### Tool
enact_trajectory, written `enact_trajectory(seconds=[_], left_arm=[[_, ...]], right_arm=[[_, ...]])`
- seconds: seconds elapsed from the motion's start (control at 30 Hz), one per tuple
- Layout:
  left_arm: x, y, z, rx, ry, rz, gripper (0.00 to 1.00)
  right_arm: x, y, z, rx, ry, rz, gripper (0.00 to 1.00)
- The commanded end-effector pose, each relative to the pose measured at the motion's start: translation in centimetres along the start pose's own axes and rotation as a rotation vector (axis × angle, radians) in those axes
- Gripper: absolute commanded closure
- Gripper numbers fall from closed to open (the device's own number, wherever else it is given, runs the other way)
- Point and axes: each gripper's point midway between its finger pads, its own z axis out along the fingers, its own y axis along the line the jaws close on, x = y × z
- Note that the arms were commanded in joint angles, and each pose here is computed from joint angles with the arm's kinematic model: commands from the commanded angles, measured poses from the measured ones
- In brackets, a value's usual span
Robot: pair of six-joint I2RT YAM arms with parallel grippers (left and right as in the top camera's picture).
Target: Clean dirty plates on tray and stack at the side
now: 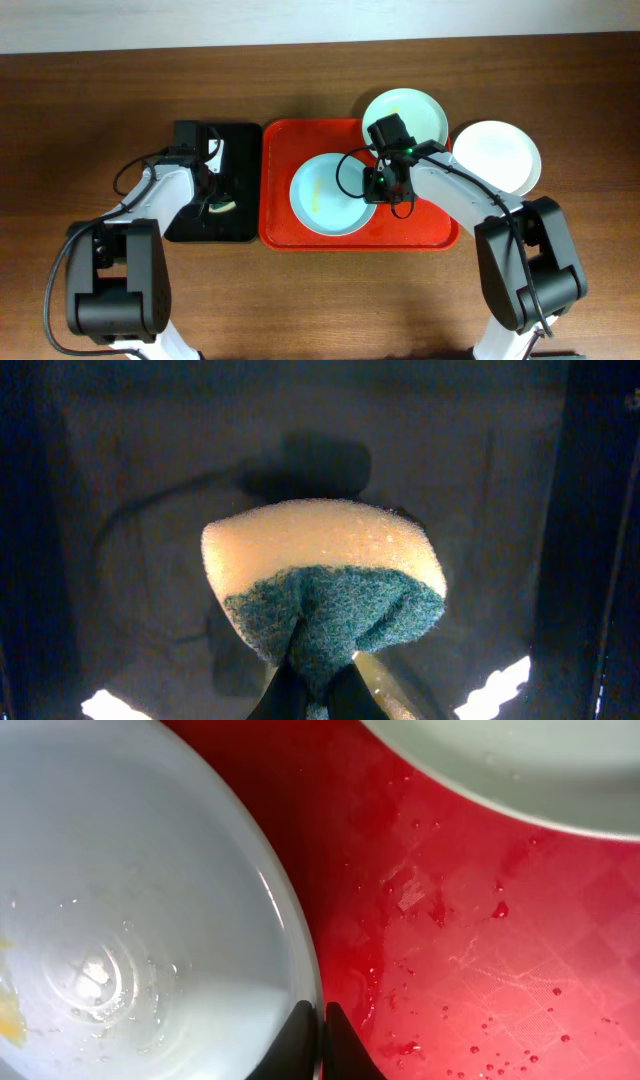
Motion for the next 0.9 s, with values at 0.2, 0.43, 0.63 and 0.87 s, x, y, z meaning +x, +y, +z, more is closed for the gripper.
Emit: enact_trajectory(seconds=[0.2,0.43,0.63,0.87], left_arm=[[1.4,0.1,1.6,-0.006,0.053,0.015,0.97],[1.4,0.1,1.6,-0.006,0.053,0.015,0.97],[1.3,0.1,1.6,-0.007,0.049,0.015,1.0],[-0.6,0.1,0.0,-0.008,-0.011,0.113,1.0]], right_arm=[[1.2,-0.3,1.1,-0.007,0.032,0.205,0.96],[1.3,0.1,1.1,-0.026,0.039,0.243,0.96],[1.3,0.1,1.1,-0.028,0.039,0.192,0.96],[1.4,0.2,0.3,-0.031,0.038,-0.007,0.96]])
